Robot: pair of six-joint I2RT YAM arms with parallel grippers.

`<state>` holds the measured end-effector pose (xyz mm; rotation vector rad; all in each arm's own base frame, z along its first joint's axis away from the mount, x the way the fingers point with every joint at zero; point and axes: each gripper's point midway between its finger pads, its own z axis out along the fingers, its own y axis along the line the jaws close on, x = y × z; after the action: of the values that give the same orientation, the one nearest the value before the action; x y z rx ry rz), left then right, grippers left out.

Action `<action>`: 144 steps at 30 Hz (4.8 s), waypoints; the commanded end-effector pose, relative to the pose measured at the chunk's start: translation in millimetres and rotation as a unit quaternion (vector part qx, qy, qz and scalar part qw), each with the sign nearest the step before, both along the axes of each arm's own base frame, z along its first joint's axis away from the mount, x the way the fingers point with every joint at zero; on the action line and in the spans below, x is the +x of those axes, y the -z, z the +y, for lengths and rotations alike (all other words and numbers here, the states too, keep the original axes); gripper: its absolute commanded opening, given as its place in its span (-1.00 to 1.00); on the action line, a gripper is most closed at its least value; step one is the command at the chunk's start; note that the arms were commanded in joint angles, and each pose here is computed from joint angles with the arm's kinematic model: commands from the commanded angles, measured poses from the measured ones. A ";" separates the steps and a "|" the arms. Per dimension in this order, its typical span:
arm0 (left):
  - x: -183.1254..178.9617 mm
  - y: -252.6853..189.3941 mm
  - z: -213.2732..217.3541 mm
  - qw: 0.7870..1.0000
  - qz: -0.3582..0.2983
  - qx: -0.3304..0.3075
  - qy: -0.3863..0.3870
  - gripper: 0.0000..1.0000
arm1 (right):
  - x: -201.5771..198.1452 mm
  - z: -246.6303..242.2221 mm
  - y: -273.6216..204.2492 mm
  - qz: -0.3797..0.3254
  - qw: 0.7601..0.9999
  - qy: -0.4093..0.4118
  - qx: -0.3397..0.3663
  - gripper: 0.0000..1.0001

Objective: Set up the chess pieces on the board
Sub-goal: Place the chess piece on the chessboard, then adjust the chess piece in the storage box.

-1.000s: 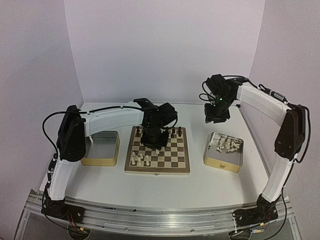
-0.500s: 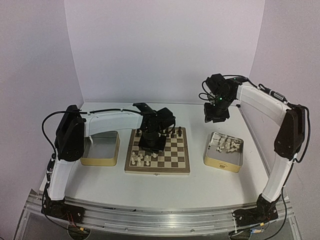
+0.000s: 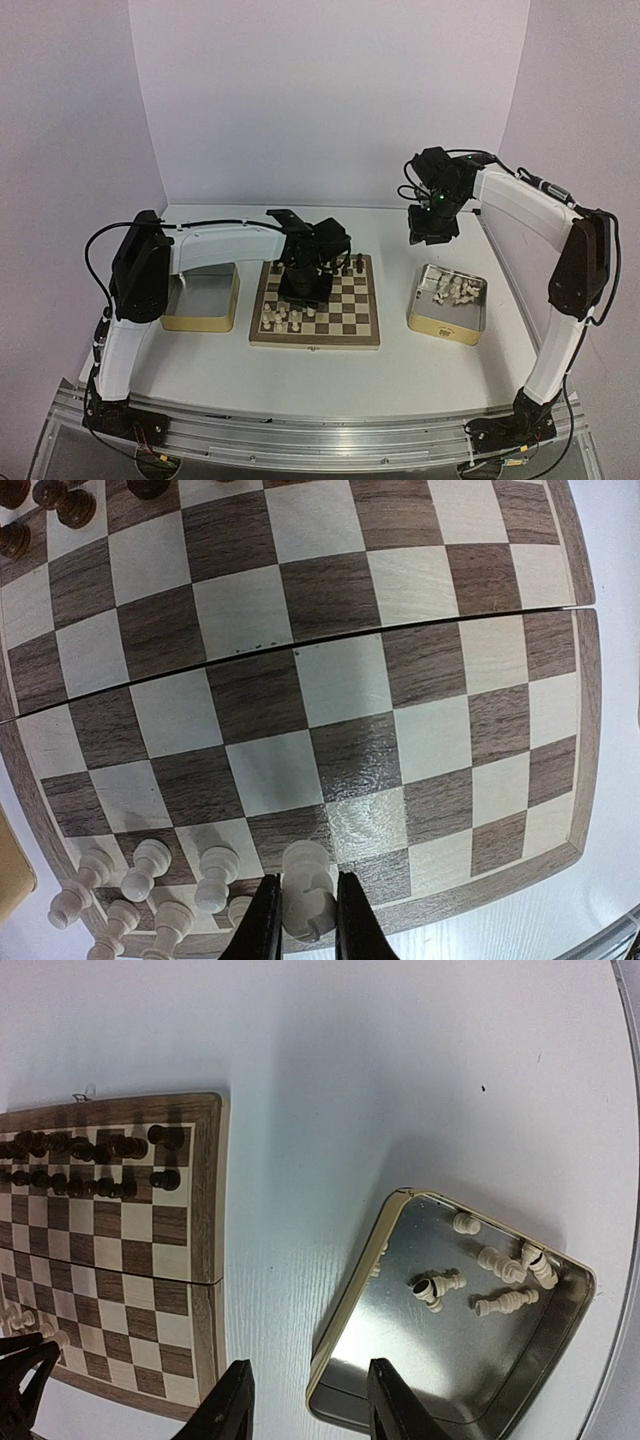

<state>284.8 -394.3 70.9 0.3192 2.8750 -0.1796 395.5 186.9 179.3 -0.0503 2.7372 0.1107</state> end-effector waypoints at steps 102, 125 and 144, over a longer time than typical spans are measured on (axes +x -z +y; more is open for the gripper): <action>73.1 -100.6 -47.6 0.985 -0.096 -0.142 0.006 -0.12 | -29.0 -86.3 164.3 0.181 0.976 0.098 0.066 -0.54; 73.7 -102.9 -50.0 0.984 -0.098 -0.150 0.011 -0.12 | -24.3 -75.9 161.6 0.167 0.980 0.070 0.079 -0.48; 73.6 -105.0 -51.9 0.983 -0.099 -0.154 0.015 -0.12 | -15.7 -65.5 165.9 0.152 0.985 0.036 0.078 -0.56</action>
<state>353.7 -443.1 157.7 0.3121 2.6374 -0.5086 373.8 128.0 21.1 0.1170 3.0215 0.4144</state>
